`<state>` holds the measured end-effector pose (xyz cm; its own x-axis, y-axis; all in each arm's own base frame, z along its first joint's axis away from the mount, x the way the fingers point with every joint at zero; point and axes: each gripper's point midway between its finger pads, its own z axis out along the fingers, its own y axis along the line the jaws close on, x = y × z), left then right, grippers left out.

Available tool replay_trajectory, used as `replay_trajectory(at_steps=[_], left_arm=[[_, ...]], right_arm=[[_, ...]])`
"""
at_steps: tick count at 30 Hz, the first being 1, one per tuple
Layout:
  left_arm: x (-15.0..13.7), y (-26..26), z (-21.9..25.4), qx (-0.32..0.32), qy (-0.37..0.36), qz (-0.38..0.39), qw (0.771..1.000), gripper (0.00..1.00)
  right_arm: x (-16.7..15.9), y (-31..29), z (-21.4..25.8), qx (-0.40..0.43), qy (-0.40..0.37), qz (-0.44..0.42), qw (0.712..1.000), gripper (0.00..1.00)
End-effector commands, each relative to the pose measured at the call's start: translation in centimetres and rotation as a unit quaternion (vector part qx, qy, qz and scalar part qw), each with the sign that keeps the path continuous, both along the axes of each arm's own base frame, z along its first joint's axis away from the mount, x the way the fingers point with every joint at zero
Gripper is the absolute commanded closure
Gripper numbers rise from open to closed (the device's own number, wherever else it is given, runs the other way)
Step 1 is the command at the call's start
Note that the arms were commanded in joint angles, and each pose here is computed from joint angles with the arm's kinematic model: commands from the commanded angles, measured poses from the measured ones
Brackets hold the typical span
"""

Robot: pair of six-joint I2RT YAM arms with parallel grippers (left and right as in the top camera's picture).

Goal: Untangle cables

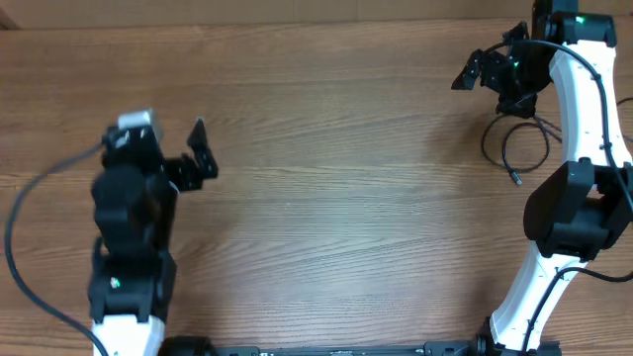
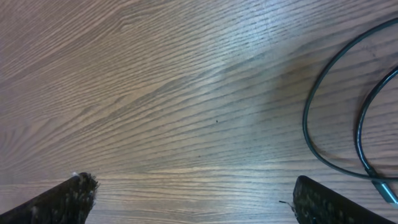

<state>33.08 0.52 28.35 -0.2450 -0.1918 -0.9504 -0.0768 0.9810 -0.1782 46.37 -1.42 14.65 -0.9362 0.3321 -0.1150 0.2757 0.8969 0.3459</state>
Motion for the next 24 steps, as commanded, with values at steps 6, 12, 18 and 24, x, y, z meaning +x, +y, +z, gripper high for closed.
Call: replay_trajectory(at_steps=[6, 12, 18, 24], left_arm=[[-4.5, -0.3, -1.6, -0.088, -0.173, -0.004, 0.981, 0.0], [-7.3, -0.1, -3.3, -0.086, -0.276, -0.004, 0.957, 0.0], [-7.6, 0.0, -3.6, -0.086, -0.271, -0.001, 0.959, 0.0], [-7.1, 0.5, -6.5, -0.085, -0.213, 0.018, 0.973, 0.0]], right_arm=[[0.3, 0.0, 1.7, -0.002, -0.024, 0.002, 1.0, 0.0], [0.3, 0.0, 1.7, -0.002, -0.024, 0.002, 1.0, 0.0], [0.3, 0.0, 1.7, -0.002, -0.024, 0.002, 1.0, 0.0], [0.3, 0.0, 1.7, -0.002, -0.024, 0.002, 1.0, 0.0]])
